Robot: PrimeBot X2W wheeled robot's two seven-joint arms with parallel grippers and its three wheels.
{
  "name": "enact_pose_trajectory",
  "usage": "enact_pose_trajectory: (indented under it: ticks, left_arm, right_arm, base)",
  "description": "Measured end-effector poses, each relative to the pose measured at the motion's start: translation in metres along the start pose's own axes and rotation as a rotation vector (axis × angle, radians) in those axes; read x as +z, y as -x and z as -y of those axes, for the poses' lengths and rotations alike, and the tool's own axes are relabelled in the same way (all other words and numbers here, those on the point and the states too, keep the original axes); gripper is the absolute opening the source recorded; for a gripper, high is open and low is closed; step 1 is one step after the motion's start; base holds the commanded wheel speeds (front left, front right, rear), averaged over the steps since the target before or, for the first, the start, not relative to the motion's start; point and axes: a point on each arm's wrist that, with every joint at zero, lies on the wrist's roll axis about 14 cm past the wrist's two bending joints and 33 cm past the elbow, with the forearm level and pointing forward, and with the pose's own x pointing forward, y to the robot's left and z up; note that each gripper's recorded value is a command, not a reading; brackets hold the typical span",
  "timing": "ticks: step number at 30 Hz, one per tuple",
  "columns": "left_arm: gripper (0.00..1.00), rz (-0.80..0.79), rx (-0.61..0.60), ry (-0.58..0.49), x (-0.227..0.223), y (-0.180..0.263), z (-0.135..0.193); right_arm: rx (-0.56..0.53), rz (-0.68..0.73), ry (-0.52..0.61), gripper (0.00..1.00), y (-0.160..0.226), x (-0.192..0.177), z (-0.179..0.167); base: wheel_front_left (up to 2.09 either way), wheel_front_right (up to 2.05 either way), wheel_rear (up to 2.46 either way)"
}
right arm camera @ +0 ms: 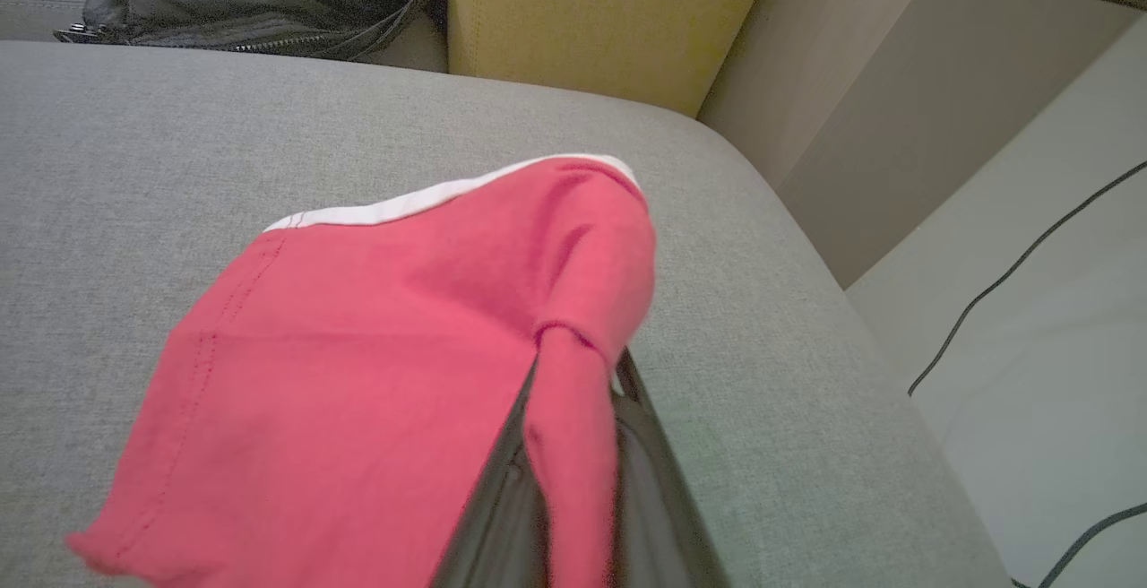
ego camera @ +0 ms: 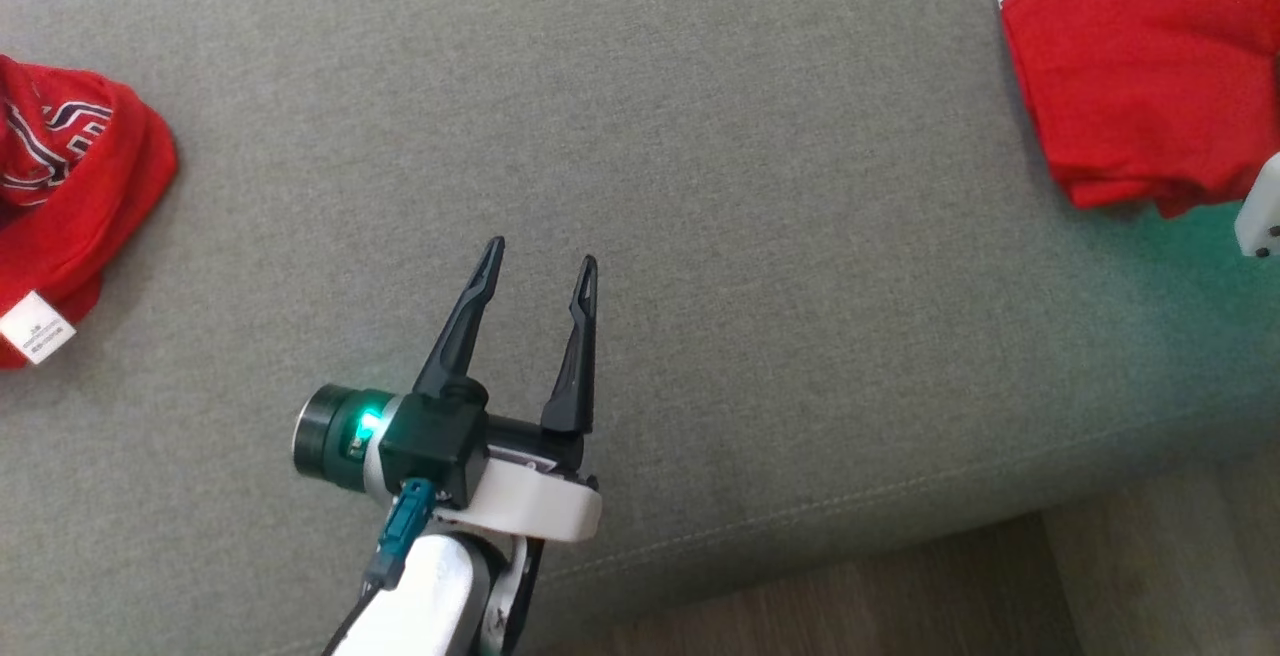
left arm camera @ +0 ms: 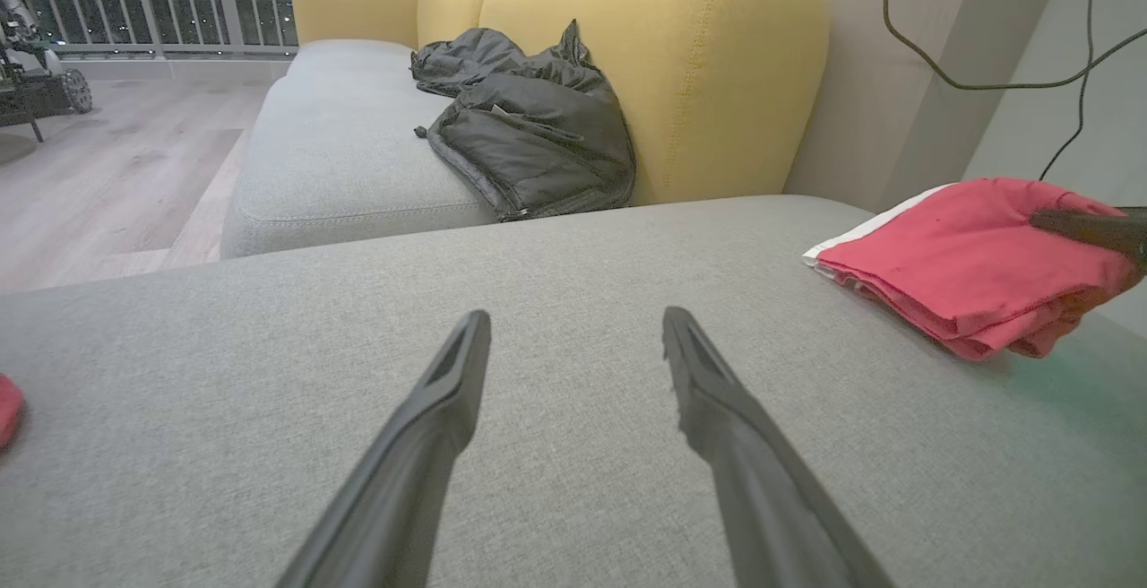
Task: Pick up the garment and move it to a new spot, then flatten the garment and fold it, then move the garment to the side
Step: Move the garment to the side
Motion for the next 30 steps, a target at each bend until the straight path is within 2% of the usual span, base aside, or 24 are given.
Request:
enact_pose_trajectory:
  ticks: [10,11,12,13,14,15,18,23,26,30]
  left_arm:
    - [1.0,0.005,-0.002,-0.002,0.002,0.001,-0.001]
    - [1.0,0.007,-0.005,-0.002,0.003,0.001,0.0]
    - [1.0,0.009,-0.009,-0.002,0.004,0.001,0.0]
    - [1.0,0.011,-0.01,-0.003,0.005,0.001,0.001]
    - [1.0,0.013,-0.011,-0.004,0.006,0.001,0.001]
    - [1.0,0.015,-0.011,-0.005,0.006,0.001,0.001]
    - [1.0,0.023,-0.01,-0.01,0.01,0.003,0.001]
    - [1.0,0.039,-0.003,-0.02,0.017,0.006,0.0]
    - [1.0,0.054,0.015,-0.026,0.025,0.009,-0.002]
    - [1.0,0.064,0.074,-0.03,0.033,0.021,-0.012]
  right_arm:
    - [-0.006,0.032,0.047,0.0,-0.002,0.007,0.002]
    - [-0.008,0.035,0.055,0.17,-0.001,0.008,0.003]
    - [-0.011,0.035,0.06,0.39,-0.001,0.008,0.004]
    - [-0.015,0.036,0.061,0.5,0.0,0.009,0.005]
    - [-0.019,0.036,0.061,0.71,0.0,0.009,0.006]
    - [-0.024,0.04,0.061,1.0,0.001,0.01,0.008]
    - [-0.039,0.083,0.073,1.0,0.003,0.02,0.012]
    - [-0.052,0.255,0.095,1.0,0.005,0.071,0.004]
    - [0.006,0.329,0.01,1.0,0.012,0.086,-0.037]
    - [0.143,0.342,-0.115,1.0,0.033,0.077,-0.108]
  base:
    - [0.0,0.0,0.0]
    - [0.0,0.0,0.0]
    - [0.0,0.0,0.0]
    - [0.0,0.0,0.0]
    - [0.0,0.0,0.0]
    - [0.0,0.0,0.0]
    - [0.0,0.0,0.0]
    - [0.0,0.0,0.0]
    - [0.0,0.0,0.0]
    - [0.0,0.0,0.0]
